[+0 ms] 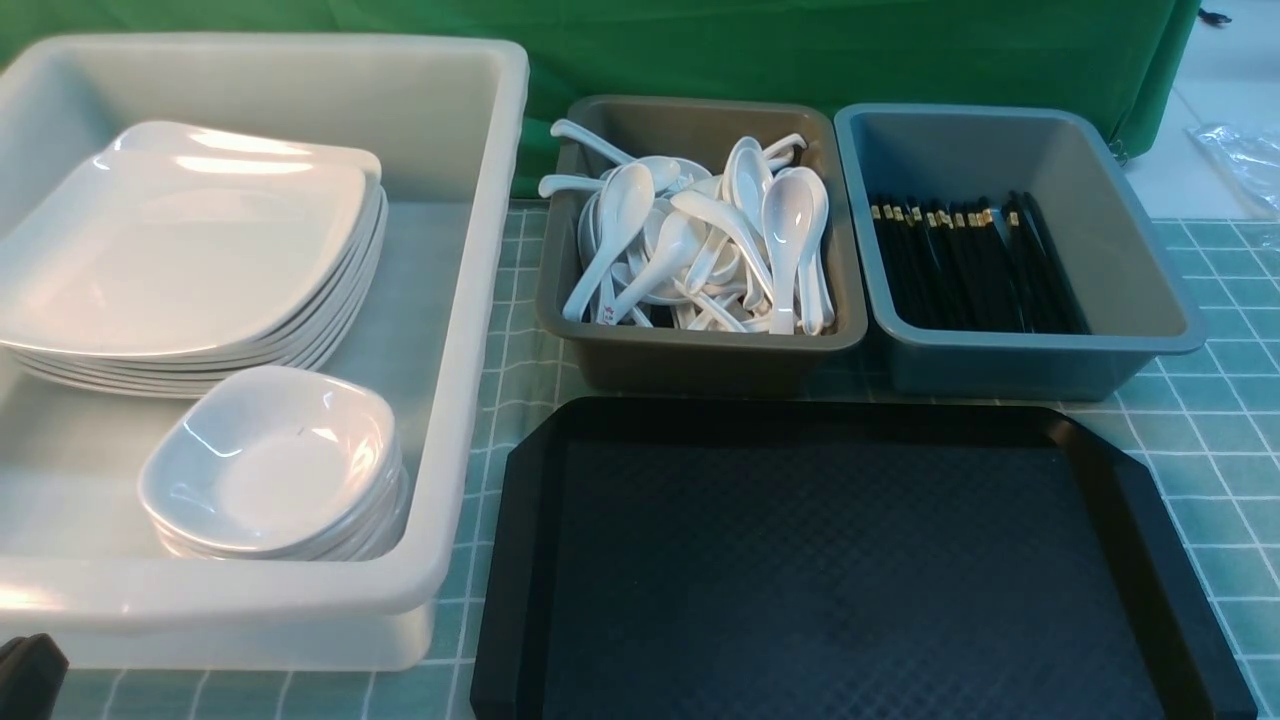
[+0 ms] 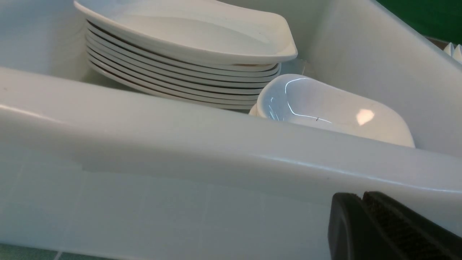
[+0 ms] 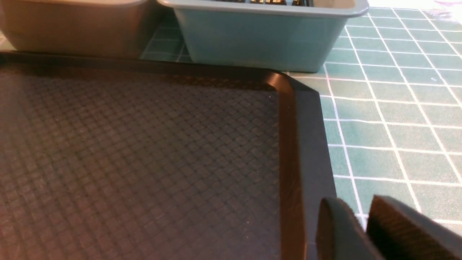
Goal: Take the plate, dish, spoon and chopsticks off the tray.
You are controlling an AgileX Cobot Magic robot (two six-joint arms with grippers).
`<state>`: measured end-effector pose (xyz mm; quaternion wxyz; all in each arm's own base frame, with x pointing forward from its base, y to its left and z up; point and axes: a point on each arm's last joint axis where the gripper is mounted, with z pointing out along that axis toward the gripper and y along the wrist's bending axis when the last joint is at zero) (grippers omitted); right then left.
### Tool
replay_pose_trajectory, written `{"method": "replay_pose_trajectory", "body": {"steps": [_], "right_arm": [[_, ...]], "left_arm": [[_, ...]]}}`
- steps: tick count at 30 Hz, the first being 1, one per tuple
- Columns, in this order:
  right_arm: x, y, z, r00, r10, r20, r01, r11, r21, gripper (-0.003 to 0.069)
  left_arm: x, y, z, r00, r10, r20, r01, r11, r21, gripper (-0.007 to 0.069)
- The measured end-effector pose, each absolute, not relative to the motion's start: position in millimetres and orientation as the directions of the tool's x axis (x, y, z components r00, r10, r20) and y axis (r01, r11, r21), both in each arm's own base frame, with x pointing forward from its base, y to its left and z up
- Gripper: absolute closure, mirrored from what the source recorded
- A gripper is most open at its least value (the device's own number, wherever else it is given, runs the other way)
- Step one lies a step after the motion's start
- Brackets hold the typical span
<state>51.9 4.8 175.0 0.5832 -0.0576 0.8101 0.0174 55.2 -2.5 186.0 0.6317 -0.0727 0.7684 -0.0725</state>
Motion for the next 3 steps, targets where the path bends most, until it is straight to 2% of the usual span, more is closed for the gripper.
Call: {"method": "replay_pose_trajectory", "body": {"steps": [3], "right_arm": [[51.9,4.8,175.0,-0.313,-0.073,-0.947,-0.114,0.993,-0.039,0.0476]], "left_arm": [[55.2,-2.5,186.0,-0.191,-0.203,-0.96,-0.02,0.979,-0.203,0.0608]]}}
